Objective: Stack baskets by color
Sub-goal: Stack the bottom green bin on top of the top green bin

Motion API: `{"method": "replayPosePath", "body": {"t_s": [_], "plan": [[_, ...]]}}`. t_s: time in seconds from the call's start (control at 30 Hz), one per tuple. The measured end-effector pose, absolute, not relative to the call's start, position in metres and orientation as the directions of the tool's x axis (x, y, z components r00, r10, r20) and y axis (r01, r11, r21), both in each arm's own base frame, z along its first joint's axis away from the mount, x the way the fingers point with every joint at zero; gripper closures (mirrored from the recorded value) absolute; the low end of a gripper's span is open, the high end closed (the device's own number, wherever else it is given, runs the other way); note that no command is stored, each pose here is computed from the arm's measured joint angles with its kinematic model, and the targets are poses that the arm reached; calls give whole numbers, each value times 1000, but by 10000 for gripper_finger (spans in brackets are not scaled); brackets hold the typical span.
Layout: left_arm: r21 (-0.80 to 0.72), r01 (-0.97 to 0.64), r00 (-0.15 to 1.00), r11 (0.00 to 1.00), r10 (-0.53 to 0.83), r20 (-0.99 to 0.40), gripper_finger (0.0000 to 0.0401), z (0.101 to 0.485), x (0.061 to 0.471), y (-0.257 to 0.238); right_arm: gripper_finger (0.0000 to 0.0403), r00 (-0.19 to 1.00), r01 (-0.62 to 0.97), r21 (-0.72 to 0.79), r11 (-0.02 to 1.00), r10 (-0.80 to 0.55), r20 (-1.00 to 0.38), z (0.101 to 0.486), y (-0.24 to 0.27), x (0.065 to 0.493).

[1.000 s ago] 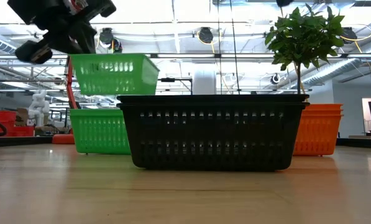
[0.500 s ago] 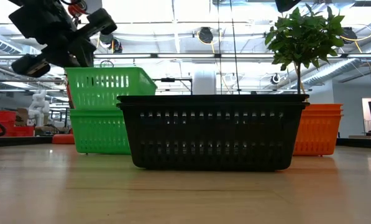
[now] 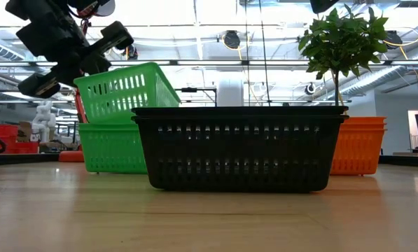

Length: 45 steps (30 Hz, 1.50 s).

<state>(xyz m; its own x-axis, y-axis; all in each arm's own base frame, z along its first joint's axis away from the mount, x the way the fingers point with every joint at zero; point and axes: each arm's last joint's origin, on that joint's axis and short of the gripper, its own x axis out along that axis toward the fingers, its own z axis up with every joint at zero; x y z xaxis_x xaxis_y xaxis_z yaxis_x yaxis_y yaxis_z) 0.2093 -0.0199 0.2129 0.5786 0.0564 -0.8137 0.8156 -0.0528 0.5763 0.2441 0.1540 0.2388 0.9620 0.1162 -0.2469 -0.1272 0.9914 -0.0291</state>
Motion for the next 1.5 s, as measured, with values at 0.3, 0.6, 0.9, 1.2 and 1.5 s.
{"method": "replayPosePath", "body": {"t_s": [0.3,0.6,0.9,1.2,1.5], "plan": [[574,816,577,-60,72,-813,363,213,209,-19,197,962,-130,-38,991,116,-248,239,154,244],[576,815,579,-66,119,-806,362,213,209,-18,197,962,-130,-38,991,116,-248,239,154,244],[582,813,580,-26,118,-806,361,213,209,-18,197,962,-130,-38,991,116,-248,239,154,244],[626,778,619,46,114,-777,285,216,213,-19,197,962,-130,-38,991,117,-248,239,154,244],[656,754,643,35,166,-748,177,219,211,-28,197,961,-130,-38,991,117,-249,239,154,244]]}}
